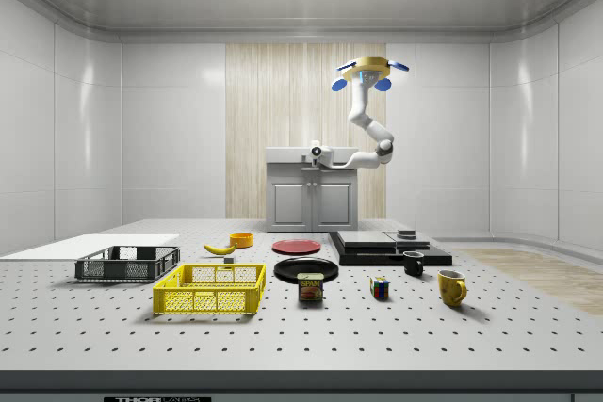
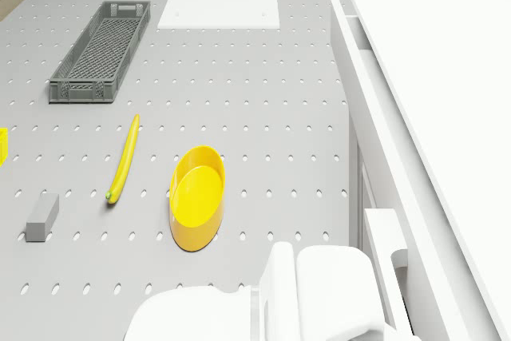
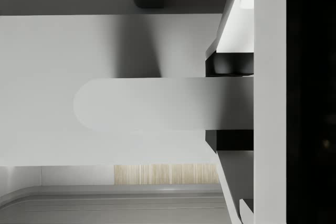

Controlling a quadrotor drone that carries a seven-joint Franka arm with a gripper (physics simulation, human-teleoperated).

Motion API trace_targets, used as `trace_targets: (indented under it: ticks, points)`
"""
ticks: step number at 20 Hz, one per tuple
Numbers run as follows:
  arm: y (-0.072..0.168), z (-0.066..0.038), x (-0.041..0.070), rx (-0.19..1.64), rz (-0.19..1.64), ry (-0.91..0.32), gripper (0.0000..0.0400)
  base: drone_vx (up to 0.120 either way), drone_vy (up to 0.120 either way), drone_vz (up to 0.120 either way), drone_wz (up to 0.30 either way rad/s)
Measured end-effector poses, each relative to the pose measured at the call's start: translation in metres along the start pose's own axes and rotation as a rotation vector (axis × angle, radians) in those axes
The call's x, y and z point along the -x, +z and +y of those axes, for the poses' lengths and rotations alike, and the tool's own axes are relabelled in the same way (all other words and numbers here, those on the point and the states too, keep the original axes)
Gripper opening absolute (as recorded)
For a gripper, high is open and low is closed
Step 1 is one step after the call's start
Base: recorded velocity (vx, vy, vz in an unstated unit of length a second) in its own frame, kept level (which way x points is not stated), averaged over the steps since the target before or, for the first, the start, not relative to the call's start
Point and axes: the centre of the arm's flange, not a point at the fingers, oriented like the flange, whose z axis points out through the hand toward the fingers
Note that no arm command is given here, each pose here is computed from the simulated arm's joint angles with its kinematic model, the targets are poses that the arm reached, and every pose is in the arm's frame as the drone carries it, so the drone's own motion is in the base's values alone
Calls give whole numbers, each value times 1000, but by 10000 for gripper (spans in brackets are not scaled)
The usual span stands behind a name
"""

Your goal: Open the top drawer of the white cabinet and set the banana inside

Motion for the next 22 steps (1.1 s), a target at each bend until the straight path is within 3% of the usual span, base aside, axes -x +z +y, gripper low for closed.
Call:
trace_targets:
  ticks: [12, 13, 17, 22]
  points:
    - [-35, 1, -1, 2, -2, -25, 123, 0, 0, 0, 0]
    - [-38, 1, -2, 8, 3, -4, 150, 0, 0, 0, 0]
    - [-45, 1, -1, 3, 0, -4, 122, 0, 0, 0, 0]
    - [-56, 1, -2, 4, -1, -13, 129, 0, 0, 0, 0]
